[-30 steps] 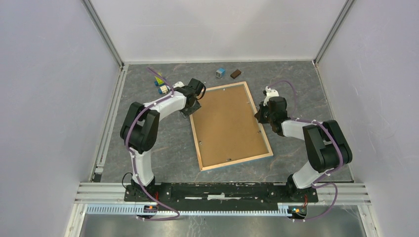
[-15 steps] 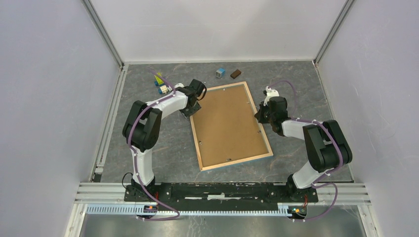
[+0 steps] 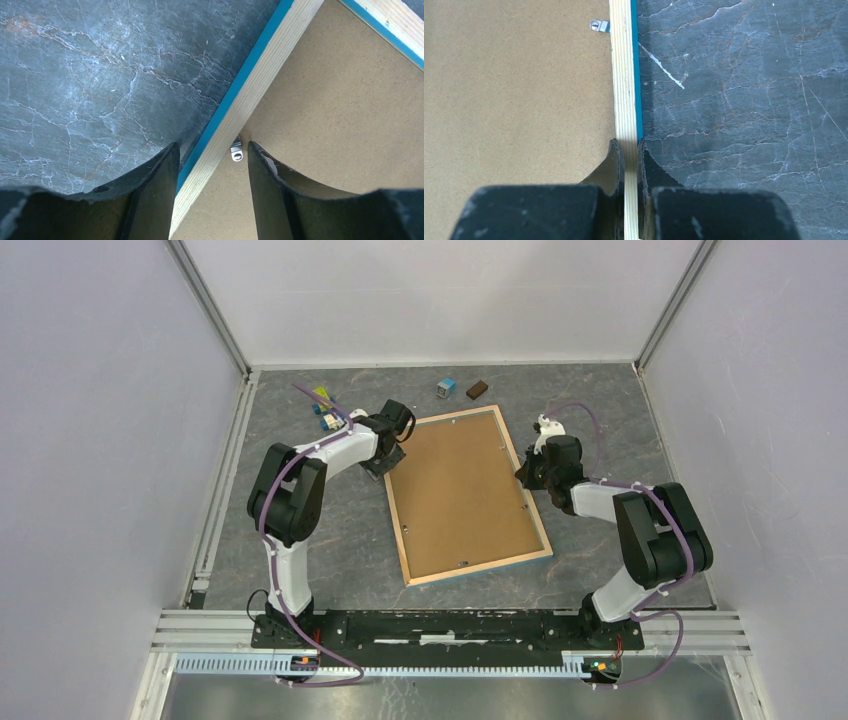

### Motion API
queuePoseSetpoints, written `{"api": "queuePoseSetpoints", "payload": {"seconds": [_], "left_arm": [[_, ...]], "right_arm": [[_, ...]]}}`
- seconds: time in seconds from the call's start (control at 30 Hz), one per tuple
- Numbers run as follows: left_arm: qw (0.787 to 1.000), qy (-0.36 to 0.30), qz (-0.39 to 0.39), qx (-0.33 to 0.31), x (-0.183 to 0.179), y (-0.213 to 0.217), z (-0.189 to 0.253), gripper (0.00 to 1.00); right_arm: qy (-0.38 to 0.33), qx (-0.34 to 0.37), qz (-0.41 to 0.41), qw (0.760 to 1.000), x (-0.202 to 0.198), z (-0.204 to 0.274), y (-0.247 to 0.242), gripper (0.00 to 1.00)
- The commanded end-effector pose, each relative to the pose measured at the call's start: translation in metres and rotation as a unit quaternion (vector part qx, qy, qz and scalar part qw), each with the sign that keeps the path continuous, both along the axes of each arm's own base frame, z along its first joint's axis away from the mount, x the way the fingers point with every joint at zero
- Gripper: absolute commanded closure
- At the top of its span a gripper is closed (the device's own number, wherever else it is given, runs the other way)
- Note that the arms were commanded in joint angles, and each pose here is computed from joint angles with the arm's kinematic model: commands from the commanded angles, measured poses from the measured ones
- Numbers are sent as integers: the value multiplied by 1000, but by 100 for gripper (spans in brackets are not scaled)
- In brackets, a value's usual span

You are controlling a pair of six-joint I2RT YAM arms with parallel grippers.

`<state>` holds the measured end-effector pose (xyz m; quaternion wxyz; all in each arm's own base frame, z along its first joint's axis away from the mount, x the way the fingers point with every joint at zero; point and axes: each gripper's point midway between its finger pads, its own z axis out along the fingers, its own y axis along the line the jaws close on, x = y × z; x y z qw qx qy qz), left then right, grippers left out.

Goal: Put the photo into the frame

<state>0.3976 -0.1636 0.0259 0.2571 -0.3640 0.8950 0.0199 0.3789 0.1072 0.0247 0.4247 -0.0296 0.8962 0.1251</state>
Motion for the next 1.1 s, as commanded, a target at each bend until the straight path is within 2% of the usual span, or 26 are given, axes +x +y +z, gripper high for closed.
{"api": "queuePoseSetpoints", "payload": {"seconds": [0.0, 0.37, 0.7, 0.87, 1.03, 1.07], "left_arm": [[999, -6, 39, 12, -2, 12, -3, 44], [999, 18, 44, 24, -11, 14, -20, 52], [998, 31, 44, 23, -12, 12, -30, 75], [999, 25, 31, 24, -11, 12, -29, 97], [999, -13, -28, 7, -1, 3, -21, 97], [999, -20, -37, 7, 0, 3, -16, 94]], "right_arm": [[58, 1, -14, 998, -15, -26, -3, 100], [61, 4, -12, 998, -15, -28, -2, 100], [59, 3, -12, 998, -16, -27, -3, 100], [59, 3, -12, 998, -15, -26, -3, 100], [60, -1, -16, 998, -16, -27, -5, 100], [61, 1, -16, 998, -16, -28, -5, 100]]}}
